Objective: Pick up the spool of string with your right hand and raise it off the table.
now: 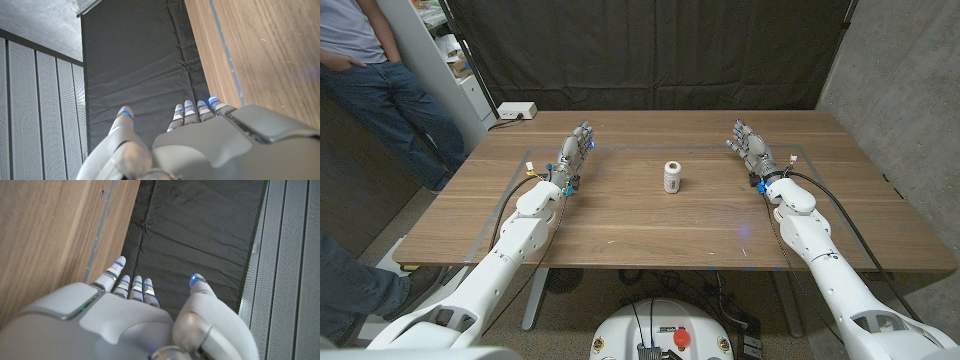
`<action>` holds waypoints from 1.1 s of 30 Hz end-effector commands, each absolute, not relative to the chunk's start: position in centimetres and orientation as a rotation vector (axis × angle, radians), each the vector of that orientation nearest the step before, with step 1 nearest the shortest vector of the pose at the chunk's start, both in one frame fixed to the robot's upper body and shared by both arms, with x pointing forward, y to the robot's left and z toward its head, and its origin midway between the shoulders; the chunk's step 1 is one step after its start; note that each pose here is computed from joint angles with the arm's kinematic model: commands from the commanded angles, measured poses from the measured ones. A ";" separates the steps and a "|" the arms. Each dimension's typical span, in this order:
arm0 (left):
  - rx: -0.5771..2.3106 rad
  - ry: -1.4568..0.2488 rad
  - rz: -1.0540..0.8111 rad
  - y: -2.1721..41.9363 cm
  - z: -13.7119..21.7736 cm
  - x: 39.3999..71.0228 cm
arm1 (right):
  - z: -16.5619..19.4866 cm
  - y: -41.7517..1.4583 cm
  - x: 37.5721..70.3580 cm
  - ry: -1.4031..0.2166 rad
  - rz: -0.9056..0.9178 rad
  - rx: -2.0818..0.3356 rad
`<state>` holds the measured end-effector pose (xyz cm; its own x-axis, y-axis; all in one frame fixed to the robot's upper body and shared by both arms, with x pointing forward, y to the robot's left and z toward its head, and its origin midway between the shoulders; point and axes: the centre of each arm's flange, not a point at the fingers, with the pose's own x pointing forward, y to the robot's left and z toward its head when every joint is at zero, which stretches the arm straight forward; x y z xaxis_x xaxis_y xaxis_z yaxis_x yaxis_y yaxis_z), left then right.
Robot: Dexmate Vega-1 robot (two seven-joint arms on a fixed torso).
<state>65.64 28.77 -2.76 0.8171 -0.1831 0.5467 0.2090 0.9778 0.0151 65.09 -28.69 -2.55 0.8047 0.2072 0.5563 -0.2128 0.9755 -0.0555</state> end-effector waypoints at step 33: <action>-0.031 -0.566 -0.232 28.5 -2.8 66.0 | -3.3 -27.9 63.1 -0.671 0.279 -0.034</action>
